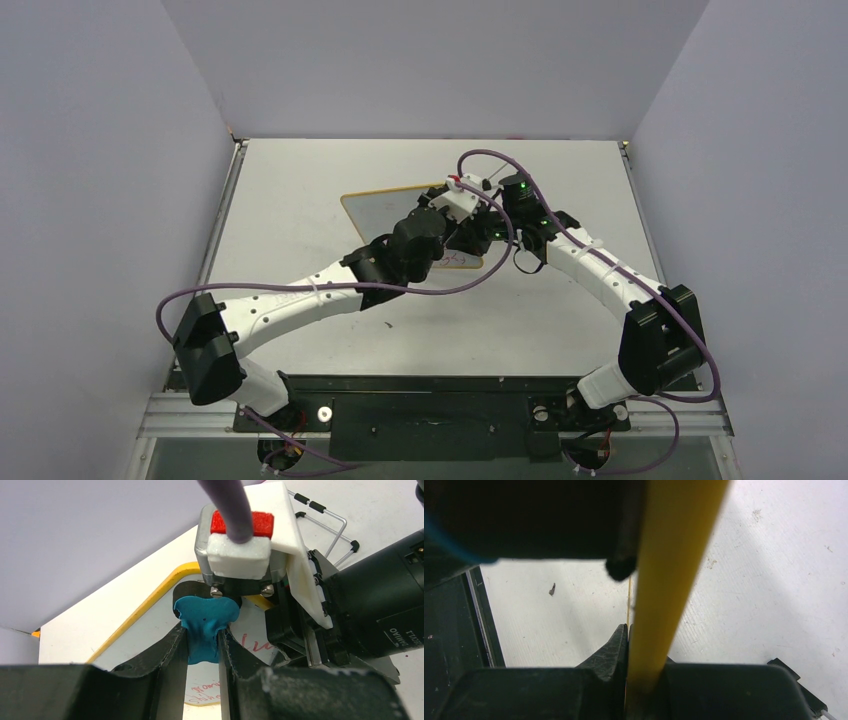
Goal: Erase the whiteboard
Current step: Erase the whiteboard at the center of the board.
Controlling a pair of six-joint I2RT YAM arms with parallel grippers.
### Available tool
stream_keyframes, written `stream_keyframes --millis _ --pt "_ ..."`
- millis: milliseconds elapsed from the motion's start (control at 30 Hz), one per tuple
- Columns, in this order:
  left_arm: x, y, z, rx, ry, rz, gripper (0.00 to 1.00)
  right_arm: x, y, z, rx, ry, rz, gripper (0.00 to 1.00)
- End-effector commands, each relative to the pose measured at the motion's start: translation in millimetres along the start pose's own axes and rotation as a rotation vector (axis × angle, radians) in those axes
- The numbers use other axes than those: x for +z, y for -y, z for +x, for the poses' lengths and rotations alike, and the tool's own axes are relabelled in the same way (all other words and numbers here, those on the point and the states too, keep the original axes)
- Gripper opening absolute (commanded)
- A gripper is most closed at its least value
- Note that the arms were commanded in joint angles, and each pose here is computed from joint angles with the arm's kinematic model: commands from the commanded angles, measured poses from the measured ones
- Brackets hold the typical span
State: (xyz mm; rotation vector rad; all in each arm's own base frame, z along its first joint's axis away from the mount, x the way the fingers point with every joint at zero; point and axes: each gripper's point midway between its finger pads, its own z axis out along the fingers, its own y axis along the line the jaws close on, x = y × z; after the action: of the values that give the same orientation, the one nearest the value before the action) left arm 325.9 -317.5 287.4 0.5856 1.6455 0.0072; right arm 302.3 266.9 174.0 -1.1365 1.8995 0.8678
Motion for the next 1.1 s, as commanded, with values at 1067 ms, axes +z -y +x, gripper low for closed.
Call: stream_keyframes --millis 1067 --pt "8.2 -64.1 17.4 -0.369 -0.015 0.044 0.00 5.1 -36.6 6.6 -0.028 -0.042 -0.138 0.00"
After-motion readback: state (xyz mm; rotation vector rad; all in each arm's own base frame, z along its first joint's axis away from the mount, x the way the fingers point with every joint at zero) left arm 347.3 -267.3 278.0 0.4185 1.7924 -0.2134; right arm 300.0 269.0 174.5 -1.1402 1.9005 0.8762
